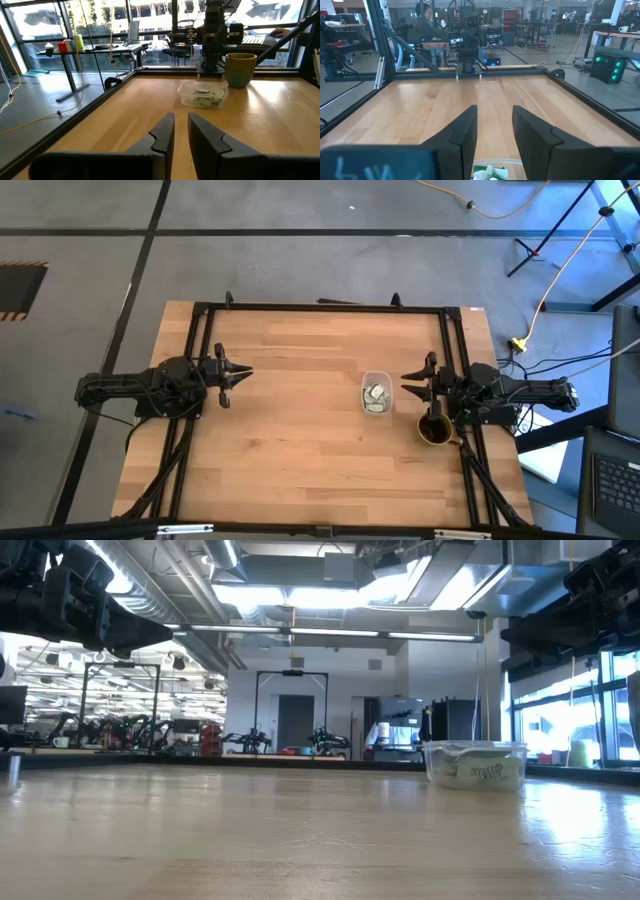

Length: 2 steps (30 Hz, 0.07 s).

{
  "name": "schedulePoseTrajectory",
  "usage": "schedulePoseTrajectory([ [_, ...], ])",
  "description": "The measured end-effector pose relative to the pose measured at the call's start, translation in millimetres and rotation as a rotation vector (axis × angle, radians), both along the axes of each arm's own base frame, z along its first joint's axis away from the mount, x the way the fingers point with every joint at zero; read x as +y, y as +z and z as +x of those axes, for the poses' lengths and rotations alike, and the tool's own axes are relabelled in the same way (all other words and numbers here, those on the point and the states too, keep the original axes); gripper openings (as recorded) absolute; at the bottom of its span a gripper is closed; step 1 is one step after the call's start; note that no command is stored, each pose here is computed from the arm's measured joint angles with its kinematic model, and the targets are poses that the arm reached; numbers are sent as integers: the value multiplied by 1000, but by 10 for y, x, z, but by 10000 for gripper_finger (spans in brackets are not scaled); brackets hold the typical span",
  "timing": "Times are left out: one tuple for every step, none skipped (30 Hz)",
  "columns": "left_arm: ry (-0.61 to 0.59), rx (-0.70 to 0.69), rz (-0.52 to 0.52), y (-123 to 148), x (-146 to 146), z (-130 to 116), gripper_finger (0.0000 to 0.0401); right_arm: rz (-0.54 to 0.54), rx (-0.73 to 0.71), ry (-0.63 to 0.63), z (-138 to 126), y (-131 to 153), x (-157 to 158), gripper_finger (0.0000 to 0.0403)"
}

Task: Pick and place items into bin
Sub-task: Return to Home Position

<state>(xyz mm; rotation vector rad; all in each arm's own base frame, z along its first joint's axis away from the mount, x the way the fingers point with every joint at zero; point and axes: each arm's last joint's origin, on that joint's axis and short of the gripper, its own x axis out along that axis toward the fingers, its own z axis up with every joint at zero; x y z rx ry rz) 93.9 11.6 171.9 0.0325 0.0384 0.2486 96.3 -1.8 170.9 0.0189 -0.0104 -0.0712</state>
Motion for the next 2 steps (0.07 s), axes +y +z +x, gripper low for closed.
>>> schedulePoseTrajectory([
  [0,0,0,0,0,0,48,0,0,1,0,0,0,127],
  [0,0,0,0,0,0,48,1,0,0,0,0,0,127],
])
